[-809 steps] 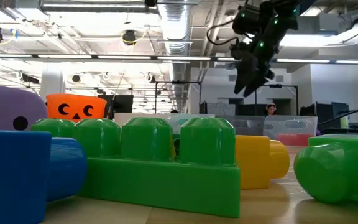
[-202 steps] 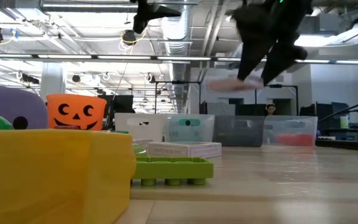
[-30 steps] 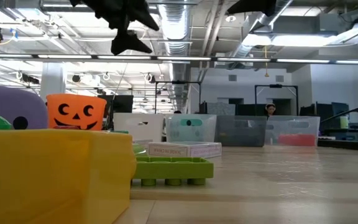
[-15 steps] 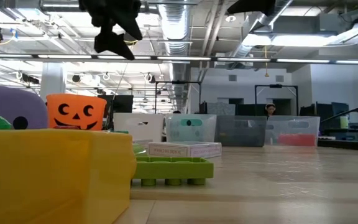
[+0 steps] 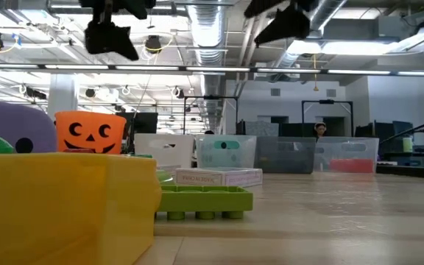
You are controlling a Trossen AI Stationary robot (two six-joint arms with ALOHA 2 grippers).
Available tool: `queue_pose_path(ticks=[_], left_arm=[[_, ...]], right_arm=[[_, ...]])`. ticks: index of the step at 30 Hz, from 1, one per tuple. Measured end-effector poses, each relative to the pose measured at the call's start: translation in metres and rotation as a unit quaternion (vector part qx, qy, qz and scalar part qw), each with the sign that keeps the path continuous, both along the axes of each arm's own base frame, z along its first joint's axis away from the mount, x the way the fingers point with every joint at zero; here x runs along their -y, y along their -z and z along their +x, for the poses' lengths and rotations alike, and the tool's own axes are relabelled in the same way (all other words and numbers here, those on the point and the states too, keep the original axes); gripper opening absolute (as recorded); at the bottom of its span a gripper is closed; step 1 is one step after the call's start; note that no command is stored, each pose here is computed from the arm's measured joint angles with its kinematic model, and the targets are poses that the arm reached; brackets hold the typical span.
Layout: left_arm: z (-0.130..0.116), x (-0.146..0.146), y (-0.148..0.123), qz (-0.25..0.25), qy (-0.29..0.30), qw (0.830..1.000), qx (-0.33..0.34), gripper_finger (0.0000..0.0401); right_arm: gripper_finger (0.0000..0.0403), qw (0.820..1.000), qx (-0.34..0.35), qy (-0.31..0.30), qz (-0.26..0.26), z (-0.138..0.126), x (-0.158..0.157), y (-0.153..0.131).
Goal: Pick & Place Toys
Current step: Put the small red game piece into the black bin
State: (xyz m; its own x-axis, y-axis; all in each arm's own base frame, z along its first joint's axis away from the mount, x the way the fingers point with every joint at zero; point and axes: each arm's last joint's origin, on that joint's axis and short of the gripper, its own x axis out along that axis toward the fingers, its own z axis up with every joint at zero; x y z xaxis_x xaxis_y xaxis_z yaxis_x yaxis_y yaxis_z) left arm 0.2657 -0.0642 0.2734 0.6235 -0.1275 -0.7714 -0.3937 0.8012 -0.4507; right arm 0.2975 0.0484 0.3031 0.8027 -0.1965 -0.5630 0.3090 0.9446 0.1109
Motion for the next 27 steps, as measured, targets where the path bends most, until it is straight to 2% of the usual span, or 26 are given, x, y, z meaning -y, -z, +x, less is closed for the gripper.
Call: queue_pose_path(ticks=[7, 11, 15, 22, 27], left_arm=[[0.018, 0.028, 0.032, -0.061, -0.01, 0.996, -0.057, 0.0291], [0.026, 0.037, 0.047, -0.103, -0.032, 0.99, -0.086, 0.0291], [0.03, 0.041, 0.06, -0.135, -0.071, 0.981, -0.121, 0.0291], [0.033, 0.043, 0.073, -0.159, -0.132, 0.965, -0.158, 0.0291], [0.03, 0.042, 0.077, -0.16, -0.157, 0.957, -0.183, 0.0291]], right_arm=[[0.0331, 0.997, -0.033, -0.075, -0.006, 0.02, -0.018, 0.024], [0.0331, 0.994, -0.042, -0.099, 0.0, 0.02, -0.018, 0.025], [0.0331, 0.989, -0.052, -0.135, -0.032, 0.017, -0.014, 0.023], [0.0331, 0.969, -0.062, -0.236, -0.043, 0.012, -0.014, 0.019], [0.0331, 0.965, -0.081, -0.244, -0.048, 0.008, -0.014, 0.022]])
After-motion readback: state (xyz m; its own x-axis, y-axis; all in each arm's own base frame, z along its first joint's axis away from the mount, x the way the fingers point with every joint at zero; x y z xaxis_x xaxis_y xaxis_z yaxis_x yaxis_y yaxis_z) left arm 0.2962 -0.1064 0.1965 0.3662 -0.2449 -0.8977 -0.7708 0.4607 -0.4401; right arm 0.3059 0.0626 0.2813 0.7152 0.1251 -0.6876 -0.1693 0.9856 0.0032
